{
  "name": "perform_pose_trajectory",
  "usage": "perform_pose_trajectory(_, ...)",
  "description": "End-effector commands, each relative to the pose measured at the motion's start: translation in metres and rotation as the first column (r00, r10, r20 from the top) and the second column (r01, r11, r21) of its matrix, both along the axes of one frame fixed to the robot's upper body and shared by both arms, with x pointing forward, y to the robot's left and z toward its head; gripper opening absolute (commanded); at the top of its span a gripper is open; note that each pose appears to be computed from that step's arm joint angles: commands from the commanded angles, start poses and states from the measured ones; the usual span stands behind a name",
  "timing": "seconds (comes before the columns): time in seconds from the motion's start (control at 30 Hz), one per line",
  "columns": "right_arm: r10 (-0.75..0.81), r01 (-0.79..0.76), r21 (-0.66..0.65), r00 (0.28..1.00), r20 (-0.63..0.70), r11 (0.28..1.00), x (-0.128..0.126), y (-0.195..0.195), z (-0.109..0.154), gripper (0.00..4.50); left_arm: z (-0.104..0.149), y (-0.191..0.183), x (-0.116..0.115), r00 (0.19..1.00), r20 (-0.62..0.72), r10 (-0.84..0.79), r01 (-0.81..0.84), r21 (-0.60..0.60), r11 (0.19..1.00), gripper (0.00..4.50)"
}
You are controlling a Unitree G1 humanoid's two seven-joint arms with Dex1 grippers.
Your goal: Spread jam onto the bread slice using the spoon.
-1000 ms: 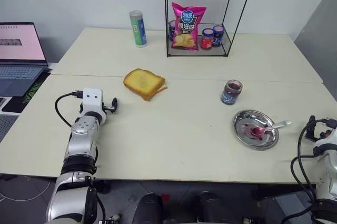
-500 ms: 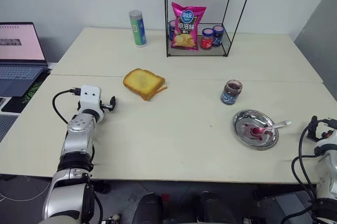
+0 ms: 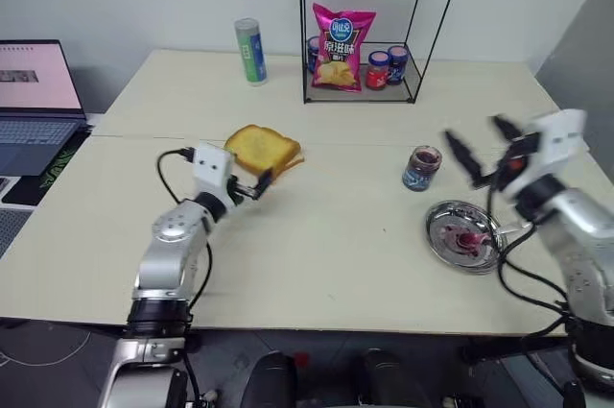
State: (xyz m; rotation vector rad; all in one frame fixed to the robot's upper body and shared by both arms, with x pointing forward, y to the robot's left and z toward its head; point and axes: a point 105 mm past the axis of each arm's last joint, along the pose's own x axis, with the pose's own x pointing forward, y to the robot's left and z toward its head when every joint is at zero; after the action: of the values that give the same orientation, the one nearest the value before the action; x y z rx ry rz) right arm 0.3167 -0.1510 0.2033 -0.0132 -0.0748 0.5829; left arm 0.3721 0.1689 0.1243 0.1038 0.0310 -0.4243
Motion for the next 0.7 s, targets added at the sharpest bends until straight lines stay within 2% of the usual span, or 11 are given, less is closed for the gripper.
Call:
perform_pose_trajectory(0.03, 0.155, -0.156, -0.015, 0.988, -0.025, 0.988, -0.013, 0.03, -0.003, 4.49, 0.008, -0.003, 0.005, 0.999, 0.028, 0.035, -0.035, 0.013, 0.999, 4.5)
perform_pose_trajectory(0.1, 0.205, -0.207, -0.046, 0.977, -0.051, 0.977, -0.017, 0.043, -0.014, 4.49, 0.005, -0.004, 0.008, 0.998, 0.028, 0.06, -0.061, 0.037, 0.997, 4.5)
perform_pose_trajectory(0.27, 0.218, -0.218, 0.008, 0.972, -0.083, 0.976, -0.017, 0.059, -0.025, 4.49, 0.002, -0.006, 0.019, 0.99, 0.037, 0.139, -0.141, 0.031, 0.99, 4.5)
perform_pose_trajectory(0.47, 0.194, -0.193, 0.015, 0.978, -0.075, 0.981, -0.017, 0.061, -0.027, 4.49, -0.005, -0.015, 0.027, 0.985, 0.018, 0.17, -0.17, 0.008, 0.985, 4.5)
perform_pose_trajectory(0.7, 0.213, -0.213, 0.007, 0.974, -0.073, 0.977, -0.023, 0.065, -0.024, 4.49, -0.004, -0.004, 0.029, 0.971, 0.028, 0.239, -0.238, -0.008, 0.971, 4.5)
